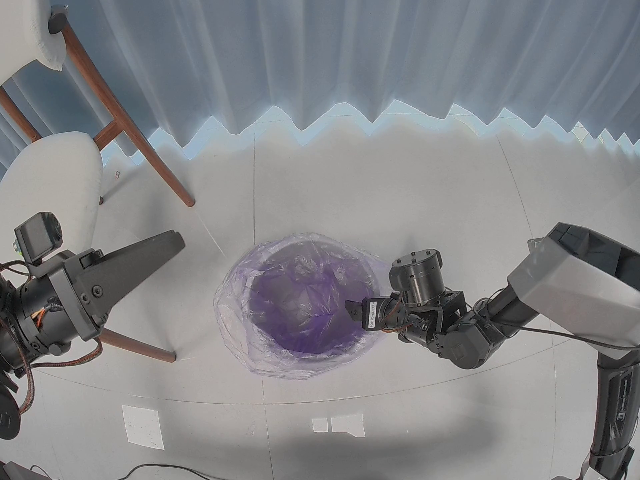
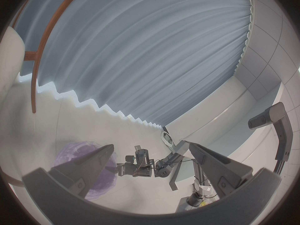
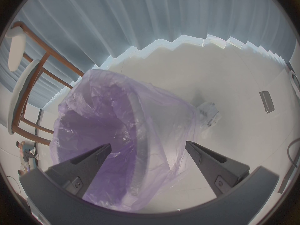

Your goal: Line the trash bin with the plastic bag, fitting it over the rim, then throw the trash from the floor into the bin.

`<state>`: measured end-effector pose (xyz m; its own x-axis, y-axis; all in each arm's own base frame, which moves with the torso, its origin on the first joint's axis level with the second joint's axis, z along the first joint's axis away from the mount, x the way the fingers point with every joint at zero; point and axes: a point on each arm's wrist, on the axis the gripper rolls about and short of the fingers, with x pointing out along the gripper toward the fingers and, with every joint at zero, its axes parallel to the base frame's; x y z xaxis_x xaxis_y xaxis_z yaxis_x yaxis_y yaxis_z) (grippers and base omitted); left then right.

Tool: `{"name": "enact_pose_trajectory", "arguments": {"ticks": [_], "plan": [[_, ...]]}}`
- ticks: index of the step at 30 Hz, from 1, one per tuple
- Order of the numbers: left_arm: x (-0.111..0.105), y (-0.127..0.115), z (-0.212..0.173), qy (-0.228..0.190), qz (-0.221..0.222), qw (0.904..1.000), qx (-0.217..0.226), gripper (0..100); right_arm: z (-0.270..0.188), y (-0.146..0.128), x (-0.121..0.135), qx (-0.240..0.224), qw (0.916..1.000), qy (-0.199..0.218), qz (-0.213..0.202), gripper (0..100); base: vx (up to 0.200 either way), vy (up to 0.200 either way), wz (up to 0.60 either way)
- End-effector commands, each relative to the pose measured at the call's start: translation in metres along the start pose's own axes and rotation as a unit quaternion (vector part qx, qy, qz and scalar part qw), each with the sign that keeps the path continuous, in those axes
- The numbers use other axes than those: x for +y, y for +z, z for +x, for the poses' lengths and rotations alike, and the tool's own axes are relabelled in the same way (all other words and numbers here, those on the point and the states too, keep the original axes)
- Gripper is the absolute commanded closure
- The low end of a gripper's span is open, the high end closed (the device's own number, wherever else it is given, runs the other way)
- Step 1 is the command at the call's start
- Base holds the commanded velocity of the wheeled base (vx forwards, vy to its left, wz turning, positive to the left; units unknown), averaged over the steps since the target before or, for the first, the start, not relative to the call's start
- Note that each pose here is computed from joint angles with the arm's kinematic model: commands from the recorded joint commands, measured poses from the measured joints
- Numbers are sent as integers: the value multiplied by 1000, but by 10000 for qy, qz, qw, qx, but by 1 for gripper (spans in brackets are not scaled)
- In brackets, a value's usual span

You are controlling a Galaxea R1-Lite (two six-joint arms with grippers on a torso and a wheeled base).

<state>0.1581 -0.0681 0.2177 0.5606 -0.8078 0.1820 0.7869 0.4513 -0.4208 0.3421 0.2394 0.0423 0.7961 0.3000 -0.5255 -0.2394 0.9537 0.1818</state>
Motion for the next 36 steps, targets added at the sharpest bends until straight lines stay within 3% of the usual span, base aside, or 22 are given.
{"name": "enact_pose_trajectory", "arguments": {"ticks": [1, 2, 3, 9, 15, 20, 22, 26, 32, 33, 36], "plan": [[0, 0, 0, -9, 27, 10000, 6, 0, 14, -11, -1, 55, 10000, -27, 7, 0, 0, 0, 0], [0, 0, 0, -9, 27, 10000, 6, 0, 14, -11, -1, 55, 10000, -27, 7, 0, 0, 0, 0], [0, -1, 0, 1, 83, 10000, 21, 0, 21, -16, -1, -5, 10000, 4, 30, 100, 0, 0, 0], [2, -5, -1, 26, 183, 9998, 78, 0, 40, -15, 2, -442, 9973, 296, 503, 100, 0, 0, 0], [1, -5, -1, 23, 177, 9998, 86, 0, 34, -3, -1, -529, 9947, 517, 708, 100, 0, 0, 0], [2, -5, -1, 23, 178, 9998, 87, 0, 4, 20, -14, -613, 9894, 789, 1050, 100, 0, 0, 0], [1, -4, 0, 3, 188, 9998, 70, 0, -25, 23, -30, -507, 9861, 1107, 1127, 100, 0, 0, 0], [3, 5, 2, 57, 237, 9997, -73, 0, -52, 11, -50, -589, 9819, 1433, 1092, 100, 0, 0, 0], [17, 22, 5, 349, -565, 9973, -310, 0, -70, -11, -84, -901, 9764, 1833, 696, 100, 0, 0, 0], [21, 27, 4, 427, -704, 9958, -389, 0, -78, -19, -95, -891, 9731, 2074, 469, 100, 0, 0, 0], [37, 33, 3, 723, -939, 9918, -487, 0, -89, -25, -101, -937, 9660, 2387, 326, 100, 0, 0, 0]]}}
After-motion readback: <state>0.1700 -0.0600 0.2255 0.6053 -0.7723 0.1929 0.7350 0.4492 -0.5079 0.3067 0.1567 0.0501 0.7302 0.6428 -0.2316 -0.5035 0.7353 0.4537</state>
